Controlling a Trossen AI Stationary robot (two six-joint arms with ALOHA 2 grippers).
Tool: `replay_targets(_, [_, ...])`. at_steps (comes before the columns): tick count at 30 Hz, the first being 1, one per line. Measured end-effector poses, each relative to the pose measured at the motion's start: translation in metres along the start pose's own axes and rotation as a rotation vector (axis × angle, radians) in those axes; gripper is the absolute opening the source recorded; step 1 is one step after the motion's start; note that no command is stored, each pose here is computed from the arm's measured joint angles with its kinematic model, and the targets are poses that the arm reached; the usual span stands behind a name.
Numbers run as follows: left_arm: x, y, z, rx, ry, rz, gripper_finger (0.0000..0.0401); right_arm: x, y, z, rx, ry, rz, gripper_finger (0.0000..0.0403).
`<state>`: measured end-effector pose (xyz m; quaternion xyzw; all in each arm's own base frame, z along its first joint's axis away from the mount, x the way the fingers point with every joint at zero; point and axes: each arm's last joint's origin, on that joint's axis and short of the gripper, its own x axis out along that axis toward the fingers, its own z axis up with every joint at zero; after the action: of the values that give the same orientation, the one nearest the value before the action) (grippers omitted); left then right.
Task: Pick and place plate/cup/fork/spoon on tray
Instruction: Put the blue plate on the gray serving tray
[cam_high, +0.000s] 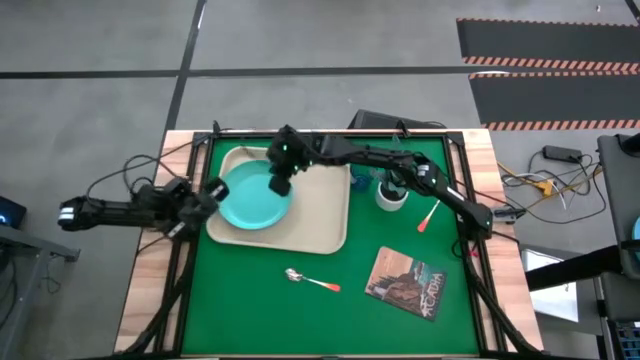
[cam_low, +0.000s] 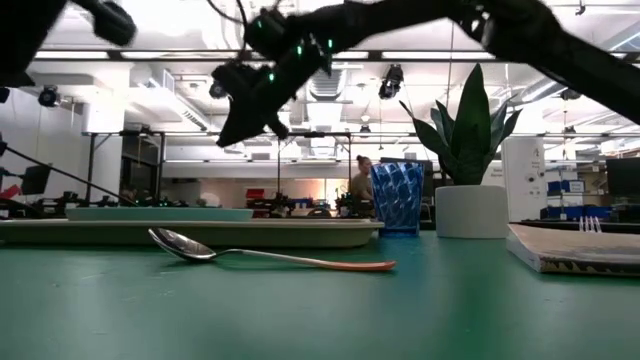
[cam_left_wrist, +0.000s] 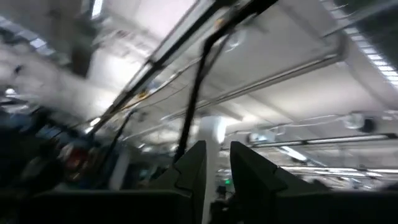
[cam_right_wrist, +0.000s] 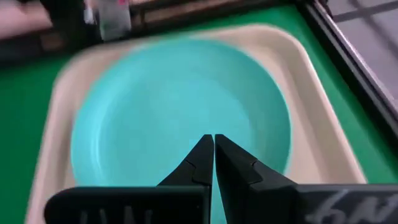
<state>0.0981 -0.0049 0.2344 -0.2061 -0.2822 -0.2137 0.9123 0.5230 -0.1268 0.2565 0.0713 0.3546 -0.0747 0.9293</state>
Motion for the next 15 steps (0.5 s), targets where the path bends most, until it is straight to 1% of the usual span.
replay_targets(2, [0.004,0.008,-0.005,-0.012,0.056,0.142,0.0059,-0.008,0.023,-0.003,-0.061,0.055,-0.053,0.0008])
replay_targets(4, [0.007,0.016,-0.01,0.013,0.122,0.299,0.0059,-0.017,0.047,-0.007,-0.107,0.114,-0.086,0.0008])
replay_targets(6, [0.009,0.023,-0.013,0.041,0.197,0.446,0.0059,-0.025,0.07,-0.014,-0.142,0.19,-0.115,0.0008])
replay_targets(8, [0.011,0.028,-0.016,0.042,0.283,0.569,0.0059,-0.033,0.093,-0.025,-0.169,0.268,-0.163,0.0008])
replay_targets(10, [0.015,0.031,-0.016,0.042,0.356,0.657,0.0059,-0.039,0.115,-0.035,-0.192,0.319,-0.211,0.0008])
replay_targets(12, [0.018,0.034,-0.017,0.038,0.439,0.734,0.0059,-0.043,0.138,-0.045,-0.221,0.339,-0.237,0.0008])
replay_targets(15, [0.025,0.039,-0.02,0.028,0.543,0.801,0.0059,-0.047,0.169,-0.058,-0.255,0.325,-0.223,0.0008])
